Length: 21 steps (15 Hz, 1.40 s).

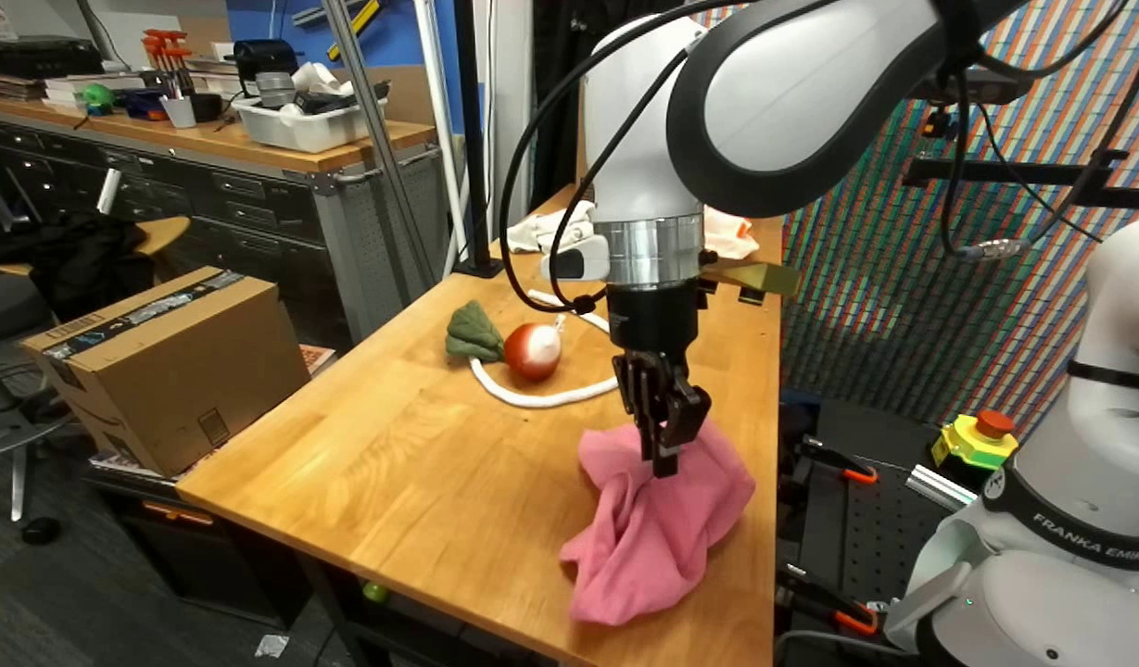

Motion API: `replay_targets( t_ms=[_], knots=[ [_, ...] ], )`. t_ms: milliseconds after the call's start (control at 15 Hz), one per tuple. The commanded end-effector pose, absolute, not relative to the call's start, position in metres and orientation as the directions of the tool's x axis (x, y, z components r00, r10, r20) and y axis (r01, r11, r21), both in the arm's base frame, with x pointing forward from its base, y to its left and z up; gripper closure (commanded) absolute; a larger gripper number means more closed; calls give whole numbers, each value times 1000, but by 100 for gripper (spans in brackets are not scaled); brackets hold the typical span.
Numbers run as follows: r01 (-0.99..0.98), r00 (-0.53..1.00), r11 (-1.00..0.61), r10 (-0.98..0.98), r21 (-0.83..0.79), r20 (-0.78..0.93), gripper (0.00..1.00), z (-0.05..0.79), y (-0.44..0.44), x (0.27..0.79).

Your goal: Move the peach shirt and the white towel to the right then move the pink shirt to the left and move the turnip plushie towards you

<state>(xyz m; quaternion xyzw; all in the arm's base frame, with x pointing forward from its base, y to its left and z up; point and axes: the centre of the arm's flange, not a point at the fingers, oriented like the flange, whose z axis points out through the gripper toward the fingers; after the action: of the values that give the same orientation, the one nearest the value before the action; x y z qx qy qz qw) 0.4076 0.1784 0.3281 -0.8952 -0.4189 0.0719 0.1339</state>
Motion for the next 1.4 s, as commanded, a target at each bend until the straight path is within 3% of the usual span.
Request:
replay_targets(
  t_ms=[0,400,800,1333],
  knots=[
    [715,666,-636,746,-291,7,45,344,169,408],
    [694,718,-706,693,-139,66,1,371,140,425],
    [634,747,-766,642,108,172,0,376,99,472],
    [557,767,-789,608,259,203,0,344,56,548]
  ],
)
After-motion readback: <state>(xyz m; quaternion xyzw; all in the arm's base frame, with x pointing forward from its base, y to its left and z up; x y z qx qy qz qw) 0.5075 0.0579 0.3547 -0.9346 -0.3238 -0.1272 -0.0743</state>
